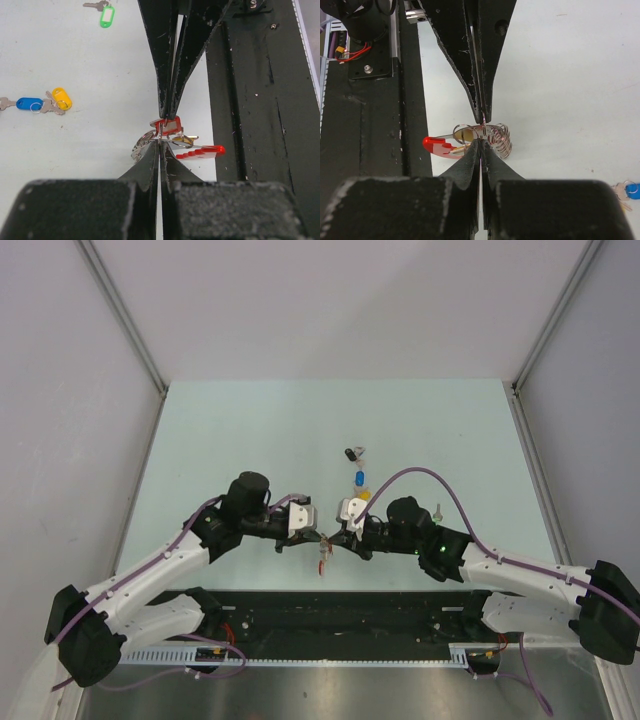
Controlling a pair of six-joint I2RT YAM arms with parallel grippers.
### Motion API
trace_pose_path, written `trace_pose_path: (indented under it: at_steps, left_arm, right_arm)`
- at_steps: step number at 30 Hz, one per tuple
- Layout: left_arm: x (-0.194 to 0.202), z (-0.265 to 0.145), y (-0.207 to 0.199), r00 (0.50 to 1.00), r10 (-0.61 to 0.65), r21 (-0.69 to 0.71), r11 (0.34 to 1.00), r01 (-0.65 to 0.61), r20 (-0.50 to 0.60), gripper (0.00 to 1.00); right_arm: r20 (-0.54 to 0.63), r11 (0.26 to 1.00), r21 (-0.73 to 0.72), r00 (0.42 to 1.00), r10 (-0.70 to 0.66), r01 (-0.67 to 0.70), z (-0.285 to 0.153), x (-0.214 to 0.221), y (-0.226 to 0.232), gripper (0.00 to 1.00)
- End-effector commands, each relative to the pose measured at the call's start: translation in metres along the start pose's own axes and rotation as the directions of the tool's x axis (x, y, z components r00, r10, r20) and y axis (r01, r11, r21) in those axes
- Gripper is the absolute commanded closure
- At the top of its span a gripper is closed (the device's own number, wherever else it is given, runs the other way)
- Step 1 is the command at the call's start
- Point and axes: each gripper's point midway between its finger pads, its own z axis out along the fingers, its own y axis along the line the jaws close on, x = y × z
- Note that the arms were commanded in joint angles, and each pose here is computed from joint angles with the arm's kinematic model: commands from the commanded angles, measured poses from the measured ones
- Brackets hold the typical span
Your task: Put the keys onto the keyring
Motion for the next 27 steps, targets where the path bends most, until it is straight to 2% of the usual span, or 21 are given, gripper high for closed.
trace_pose_path:
  at_steps: [1, 27]
  left_arm:
    - [-0.0154, -0.0002, 0.0017, 0.998, 0.048, 0.001, 0.999, -0.048, 0.048, 1.00]
    - [-0.0124, 0.0009, 0.0027, 0.998, 0.043, -0.003, 0.999, -0.043, 0.039, 1.00]
  right_arm:
    - [0.073, 0.999, 0.040, 0.997, -0.023, 0.020, 0.0013, -0.0292, -0.0095, 1.00]
    - [0.085, 1.000, 0.026, 0.996, -0.018, 0.016, 0.0004, -0.0323, -0.0067, 1.00]
